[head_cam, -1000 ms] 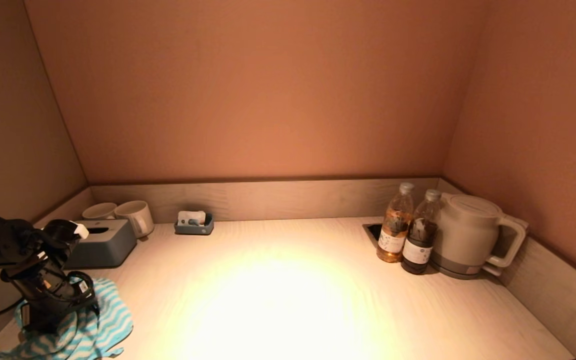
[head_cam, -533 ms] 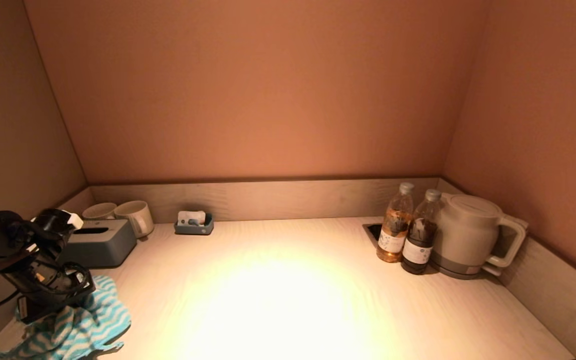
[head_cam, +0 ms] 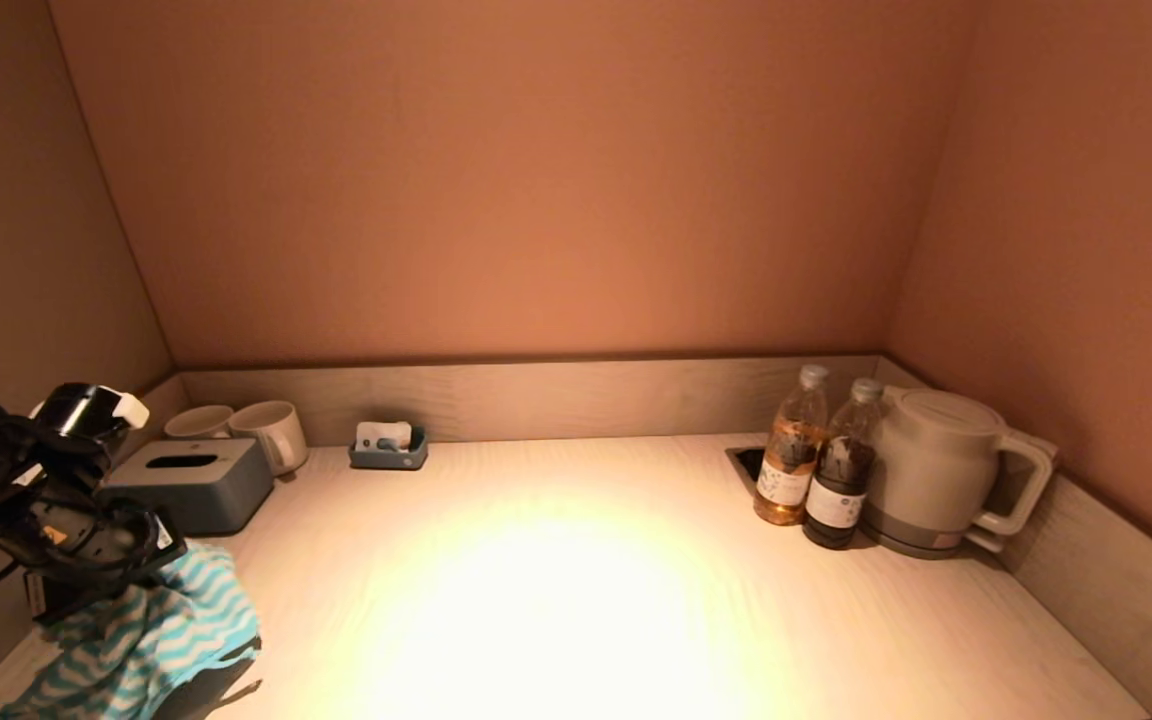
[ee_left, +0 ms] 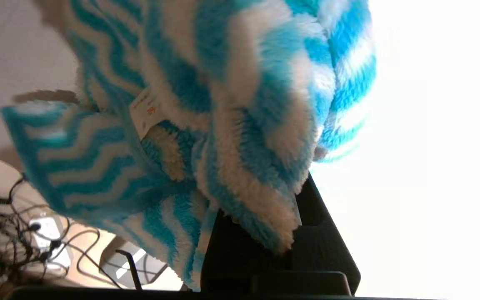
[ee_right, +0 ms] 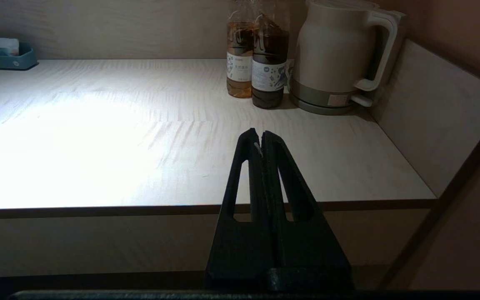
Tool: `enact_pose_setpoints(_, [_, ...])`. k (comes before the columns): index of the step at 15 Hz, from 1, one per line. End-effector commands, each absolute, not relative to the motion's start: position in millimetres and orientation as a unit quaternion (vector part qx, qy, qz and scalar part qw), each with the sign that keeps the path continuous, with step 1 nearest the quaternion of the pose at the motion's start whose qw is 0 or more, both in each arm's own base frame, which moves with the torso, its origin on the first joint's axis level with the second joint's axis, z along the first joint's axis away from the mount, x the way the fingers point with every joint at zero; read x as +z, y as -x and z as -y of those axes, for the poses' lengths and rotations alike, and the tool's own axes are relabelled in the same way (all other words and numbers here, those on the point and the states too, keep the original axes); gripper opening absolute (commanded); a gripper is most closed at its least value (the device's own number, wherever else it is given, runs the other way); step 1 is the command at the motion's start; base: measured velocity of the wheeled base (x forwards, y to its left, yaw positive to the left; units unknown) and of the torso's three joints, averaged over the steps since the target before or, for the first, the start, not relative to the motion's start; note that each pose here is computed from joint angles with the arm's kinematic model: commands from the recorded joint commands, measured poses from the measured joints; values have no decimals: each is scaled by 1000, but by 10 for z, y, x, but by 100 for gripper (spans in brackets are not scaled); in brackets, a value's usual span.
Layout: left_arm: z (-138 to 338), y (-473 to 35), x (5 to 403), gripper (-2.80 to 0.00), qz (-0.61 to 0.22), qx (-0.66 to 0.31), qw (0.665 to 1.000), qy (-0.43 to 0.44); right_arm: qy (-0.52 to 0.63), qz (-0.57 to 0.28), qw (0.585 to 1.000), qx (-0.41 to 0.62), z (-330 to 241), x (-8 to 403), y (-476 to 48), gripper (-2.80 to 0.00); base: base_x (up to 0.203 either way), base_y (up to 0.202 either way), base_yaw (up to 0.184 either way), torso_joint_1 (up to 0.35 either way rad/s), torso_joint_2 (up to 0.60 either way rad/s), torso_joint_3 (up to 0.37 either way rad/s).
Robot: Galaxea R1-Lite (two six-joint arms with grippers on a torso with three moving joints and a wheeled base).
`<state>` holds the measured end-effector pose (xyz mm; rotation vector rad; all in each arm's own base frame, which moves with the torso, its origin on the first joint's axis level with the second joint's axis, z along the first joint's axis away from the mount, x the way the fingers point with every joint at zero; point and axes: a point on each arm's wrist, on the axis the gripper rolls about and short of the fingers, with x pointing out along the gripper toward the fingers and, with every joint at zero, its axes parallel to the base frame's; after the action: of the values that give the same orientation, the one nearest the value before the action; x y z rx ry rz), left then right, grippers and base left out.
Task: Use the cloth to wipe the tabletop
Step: Pick up the tablecloth, then sweep the stains on the table
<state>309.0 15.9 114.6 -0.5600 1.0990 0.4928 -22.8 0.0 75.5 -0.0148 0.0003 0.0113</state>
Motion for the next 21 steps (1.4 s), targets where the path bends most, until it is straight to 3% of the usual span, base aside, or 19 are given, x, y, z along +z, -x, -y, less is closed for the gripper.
enact_pose_setpoints(1, [17, -2940, 1465, -280, -480, 196, 815, 257, 8, 0, 1000, 6, 0, 755, 228, -280, 0, 0, 0, 0, 0, 0])
enact_pose_setpoints(8, [819, -2655, 2153, -280, -422, 38, 879, 221, 8, 1, 1000, 6, 0, 756, 228, -280, 0, 0, 0, 0, 0, 0])
enact_pose_setpoints(13, [1247, -2833, 2364, -280, -392, -31, 895, 208, 8, 0, 1000, 6, 0, 755, 228, -280, 0, 0, 0, 0, 0, 0])
enact_pose_setpoints(16, [1428, -2992, 2313, -280, -396, -45, 895, 199, 8, 0, 1000, 6, 0, 755, 228, -280, 0, 0, 0, 0, 0, 0])
enact_pose_setpoints(21, [2276, -3219, 1950, -280, -430, -112, 883, 150, 8, 0, 1000, 6, 0, 755, 228, -280, 0, 0, 0, 0, 0, 0])
